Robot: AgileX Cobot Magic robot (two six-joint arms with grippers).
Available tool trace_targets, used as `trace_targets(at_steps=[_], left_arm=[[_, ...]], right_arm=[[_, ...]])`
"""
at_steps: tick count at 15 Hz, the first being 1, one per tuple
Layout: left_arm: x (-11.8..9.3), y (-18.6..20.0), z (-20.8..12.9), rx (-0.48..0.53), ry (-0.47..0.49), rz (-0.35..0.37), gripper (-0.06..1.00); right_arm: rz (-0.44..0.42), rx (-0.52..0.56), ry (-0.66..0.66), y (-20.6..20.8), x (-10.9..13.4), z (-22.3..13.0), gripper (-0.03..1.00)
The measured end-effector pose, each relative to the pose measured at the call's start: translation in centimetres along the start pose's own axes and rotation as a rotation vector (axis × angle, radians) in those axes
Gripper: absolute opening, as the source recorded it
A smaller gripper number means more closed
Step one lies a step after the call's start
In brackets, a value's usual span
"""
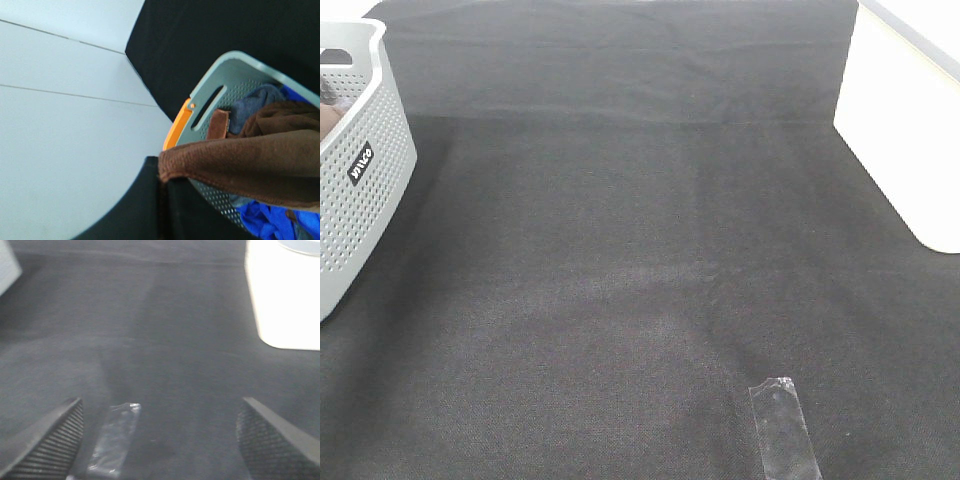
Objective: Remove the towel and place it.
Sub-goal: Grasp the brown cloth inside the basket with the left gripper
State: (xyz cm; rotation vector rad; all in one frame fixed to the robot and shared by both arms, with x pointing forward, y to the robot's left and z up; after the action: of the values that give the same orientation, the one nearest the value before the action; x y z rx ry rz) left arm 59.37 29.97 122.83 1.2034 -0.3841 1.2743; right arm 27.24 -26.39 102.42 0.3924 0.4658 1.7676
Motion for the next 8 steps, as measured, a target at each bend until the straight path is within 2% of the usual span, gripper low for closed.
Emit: trace_targets(at_steps=[1,4,6,8], left_arm=[[0.0,0.5,0.8,-0.021,0.011,0.006,0.00],[-0.9,1.9,3.8,-0.109,0.017,-0.002,0.00],[-1.5,3.1,5.7,-0.171,0.017,-0.014,0.00],[-1.5,4.5,7.6,-0.239,0.074,-0.014,0.00]], right_arm=[[0.074,0.010,0.044,-0.5,0.8,0.7,0.76],[0.334,-0.077,0.157,-2.4,3.3,4.6,0.76],[0.510,-0.138,0.176,-3.7,4.6,6.9,0.76],[0.673,-0.166,0.183,-5.6,5.4,8.6,0.76]])
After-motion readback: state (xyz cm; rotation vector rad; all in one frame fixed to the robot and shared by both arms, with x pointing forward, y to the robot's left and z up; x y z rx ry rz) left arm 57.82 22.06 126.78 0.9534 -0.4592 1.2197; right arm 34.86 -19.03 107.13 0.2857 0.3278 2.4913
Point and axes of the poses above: a point on each arm's last joint axis where the gripper is mounted, y pointing back along that axis away from the gripper, x along the wrist's bending axis when the last joint is at zero, z = x × y, the point moved 5 cm from there along -y, pointing out along that axis toward the gripper, and after that the axes turned 3 degrees about y, right-handed, at the moved point
